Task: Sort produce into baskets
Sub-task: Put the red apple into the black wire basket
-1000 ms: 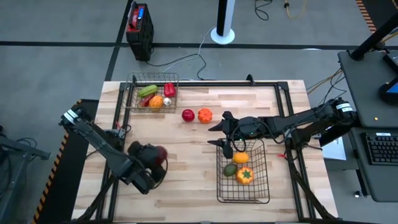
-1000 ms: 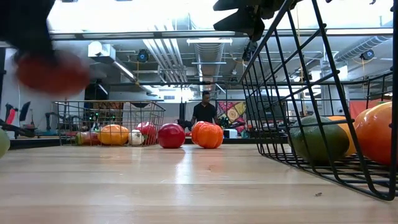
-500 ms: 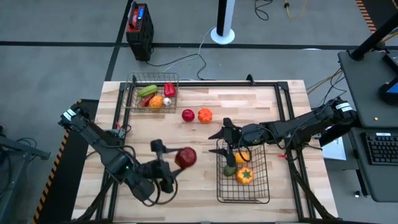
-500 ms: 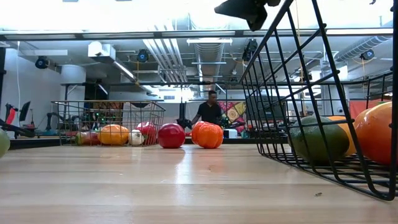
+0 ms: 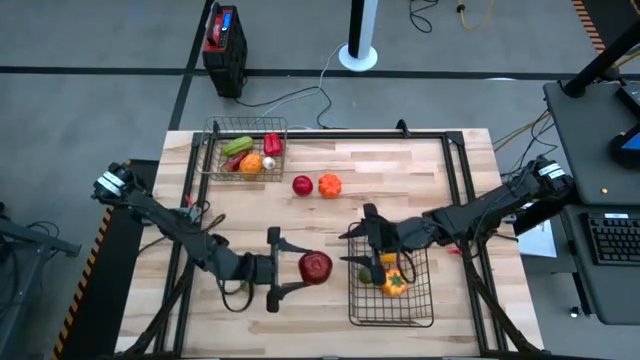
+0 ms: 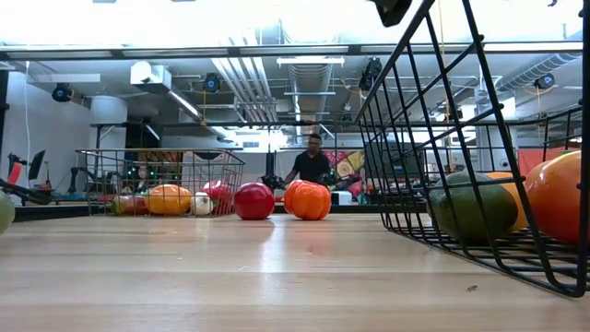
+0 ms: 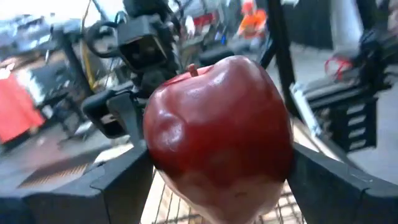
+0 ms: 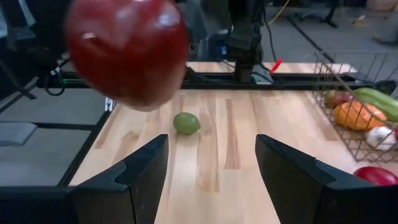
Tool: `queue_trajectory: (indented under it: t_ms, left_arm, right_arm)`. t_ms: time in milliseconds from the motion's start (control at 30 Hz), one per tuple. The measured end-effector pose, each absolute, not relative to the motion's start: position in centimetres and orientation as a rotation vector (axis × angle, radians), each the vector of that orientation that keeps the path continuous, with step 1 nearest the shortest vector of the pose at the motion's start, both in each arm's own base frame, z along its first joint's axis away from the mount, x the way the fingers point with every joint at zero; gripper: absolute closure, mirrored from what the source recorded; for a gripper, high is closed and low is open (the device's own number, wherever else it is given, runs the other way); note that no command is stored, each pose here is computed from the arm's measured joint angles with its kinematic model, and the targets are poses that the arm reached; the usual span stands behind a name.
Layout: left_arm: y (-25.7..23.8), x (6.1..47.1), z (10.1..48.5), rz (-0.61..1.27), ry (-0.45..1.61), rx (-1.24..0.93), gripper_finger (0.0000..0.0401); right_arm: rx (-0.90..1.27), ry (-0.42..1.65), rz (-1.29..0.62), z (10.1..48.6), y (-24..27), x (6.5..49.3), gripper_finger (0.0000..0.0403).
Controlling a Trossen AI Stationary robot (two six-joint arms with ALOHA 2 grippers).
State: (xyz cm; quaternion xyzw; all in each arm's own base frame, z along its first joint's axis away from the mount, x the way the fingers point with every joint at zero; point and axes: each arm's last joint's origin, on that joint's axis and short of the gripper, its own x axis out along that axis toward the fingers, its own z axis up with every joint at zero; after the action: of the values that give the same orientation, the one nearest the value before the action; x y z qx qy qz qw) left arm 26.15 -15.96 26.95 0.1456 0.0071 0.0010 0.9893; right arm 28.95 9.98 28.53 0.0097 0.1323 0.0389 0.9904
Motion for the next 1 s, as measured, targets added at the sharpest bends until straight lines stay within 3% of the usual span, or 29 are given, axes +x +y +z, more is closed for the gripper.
queue_trajectory:
  t_ms: [300,733,1000]
  left_arm:
    - [-14.3,25.6,24.3,-0.004,-0.01,0.3,0.009]
    - [-14.2,25.5,24.4,0.008,-0.014,0.419,0.009]
    - [-13.2,24.0,25.1,0.04,-0.036,0.435,0.009]
  right_arm:
    - [-0.071,0.109,-0.017,29.5,12.7,28.5,0.017]
    - [-0.026,0.089,-0.022,27.6,13.3,30.4,0.0167]
    - [-0.038,0.029,-0.027,28.2,13.1,30.6,0.0115]
